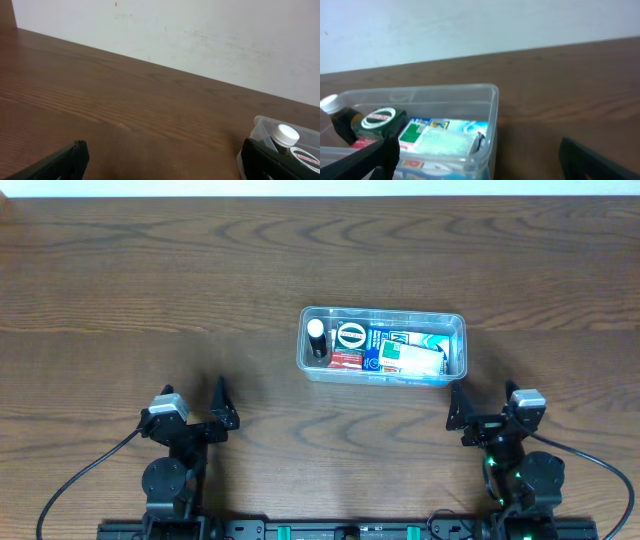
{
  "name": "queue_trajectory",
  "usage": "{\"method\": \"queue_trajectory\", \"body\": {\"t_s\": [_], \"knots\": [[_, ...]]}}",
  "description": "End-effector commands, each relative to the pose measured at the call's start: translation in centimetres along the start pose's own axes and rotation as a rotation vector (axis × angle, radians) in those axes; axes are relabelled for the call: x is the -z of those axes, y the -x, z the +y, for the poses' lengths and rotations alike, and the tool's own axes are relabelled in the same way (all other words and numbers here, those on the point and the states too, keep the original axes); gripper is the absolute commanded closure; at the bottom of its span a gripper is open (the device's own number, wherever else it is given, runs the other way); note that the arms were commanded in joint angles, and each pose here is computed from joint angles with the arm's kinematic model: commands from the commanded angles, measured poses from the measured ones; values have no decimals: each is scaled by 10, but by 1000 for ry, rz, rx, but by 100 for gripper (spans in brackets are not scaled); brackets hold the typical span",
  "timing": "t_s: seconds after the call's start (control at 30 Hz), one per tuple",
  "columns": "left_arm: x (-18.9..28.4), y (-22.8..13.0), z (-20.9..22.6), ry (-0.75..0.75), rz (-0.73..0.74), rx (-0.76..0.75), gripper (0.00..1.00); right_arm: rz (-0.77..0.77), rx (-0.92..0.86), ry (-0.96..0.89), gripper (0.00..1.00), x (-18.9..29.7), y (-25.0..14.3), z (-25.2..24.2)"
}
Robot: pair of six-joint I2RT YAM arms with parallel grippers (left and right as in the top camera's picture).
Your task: Pack container
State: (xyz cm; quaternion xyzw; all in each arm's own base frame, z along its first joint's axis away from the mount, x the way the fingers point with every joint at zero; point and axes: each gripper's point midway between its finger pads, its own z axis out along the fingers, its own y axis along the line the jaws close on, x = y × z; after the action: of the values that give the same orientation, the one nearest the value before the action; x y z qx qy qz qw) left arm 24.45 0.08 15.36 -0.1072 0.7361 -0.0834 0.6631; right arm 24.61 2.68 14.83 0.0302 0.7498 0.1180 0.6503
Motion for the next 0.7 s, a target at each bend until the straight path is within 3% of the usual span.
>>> {"method": "queue_trajectory", "body": {"t_s": [0.0, 0.67], "knots": [[-1, -17, 6, 20, 48, -16, 2, -31, 35, 4, 1, 1, 5, 1], [-1, -17, 6, 19, 48, -16, 2, -60, 203, -38, 1, 3, 10, -4]]}}
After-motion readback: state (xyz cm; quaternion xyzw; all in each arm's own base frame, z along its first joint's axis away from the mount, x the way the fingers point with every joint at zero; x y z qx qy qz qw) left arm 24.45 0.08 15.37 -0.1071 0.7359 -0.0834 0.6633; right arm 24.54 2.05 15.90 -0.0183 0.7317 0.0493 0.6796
